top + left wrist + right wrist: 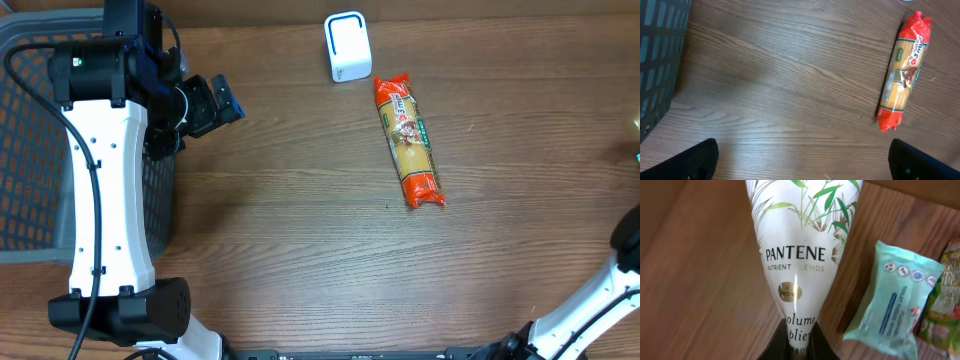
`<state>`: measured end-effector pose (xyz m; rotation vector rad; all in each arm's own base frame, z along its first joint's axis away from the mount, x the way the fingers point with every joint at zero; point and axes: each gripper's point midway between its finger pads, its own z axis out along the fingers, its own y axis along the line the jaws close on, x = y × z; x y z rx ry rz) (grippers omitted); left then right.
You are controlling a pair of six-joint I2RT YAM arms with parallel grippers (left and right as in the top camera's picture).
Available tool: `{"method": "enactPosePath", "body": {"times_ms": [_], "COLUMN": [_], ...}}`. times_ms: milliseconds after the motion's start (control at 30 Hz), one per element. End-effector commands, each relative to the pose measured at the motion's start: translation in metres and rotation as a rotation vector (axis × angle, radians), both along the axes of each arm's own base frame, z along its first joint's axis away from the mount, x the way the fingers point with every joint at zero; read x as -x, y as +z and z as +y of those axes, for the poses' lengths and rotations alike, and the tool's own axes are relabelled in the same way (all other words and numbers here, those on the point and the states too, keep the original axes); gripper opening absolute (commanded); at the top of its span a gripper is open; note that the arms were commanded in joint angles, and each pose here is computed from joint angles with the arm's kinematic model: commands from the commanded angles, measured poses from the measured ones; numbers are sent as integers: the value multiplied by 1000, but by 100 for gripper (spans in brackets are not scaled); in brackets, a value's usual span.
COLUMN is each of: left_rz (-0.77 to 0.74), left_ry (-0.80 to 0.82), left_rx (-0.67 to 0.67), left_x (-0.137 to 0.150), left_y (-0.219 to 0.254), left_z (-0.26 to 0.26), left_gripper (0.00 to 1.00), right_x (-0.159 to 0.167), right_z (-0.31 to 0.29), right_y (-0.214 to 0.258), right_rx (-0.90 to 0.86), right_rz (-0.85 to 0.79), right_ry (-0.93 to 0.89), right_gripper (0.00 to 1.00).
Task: Scan the item barcode
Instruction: 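Carry the Pantene tube off to the right and release it, then move the right gripper to the red spaghetti pack and grasp it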
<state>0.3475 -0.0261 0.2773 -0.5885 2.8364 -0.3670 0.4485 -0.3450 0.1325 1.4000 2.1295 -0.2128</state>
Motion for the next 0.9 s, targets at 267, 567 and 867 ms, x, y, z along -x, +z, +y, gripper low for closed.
{"method": "enactPosePath", "body": {"times_ms": [267,567,867], "left_rz": [-6,-5,-5], "left_ry": [-23,-23,-23], "left_rx": [-11,-10,-10], "left_x": [0,0,0], "left_y": [0,0,0], "left_z": [-1,-1,-1], "left_gripper": [100,100,100], "right_x": [0,18,-18], "right_z": [-32,-17,112], "right_y": [-54,7,185], "right_rx": [-32,-29,-156], "right_rz": [-9,-17,-480], "right_ry": [-96,-94,427], "right_gripper": [18,76,82]}}
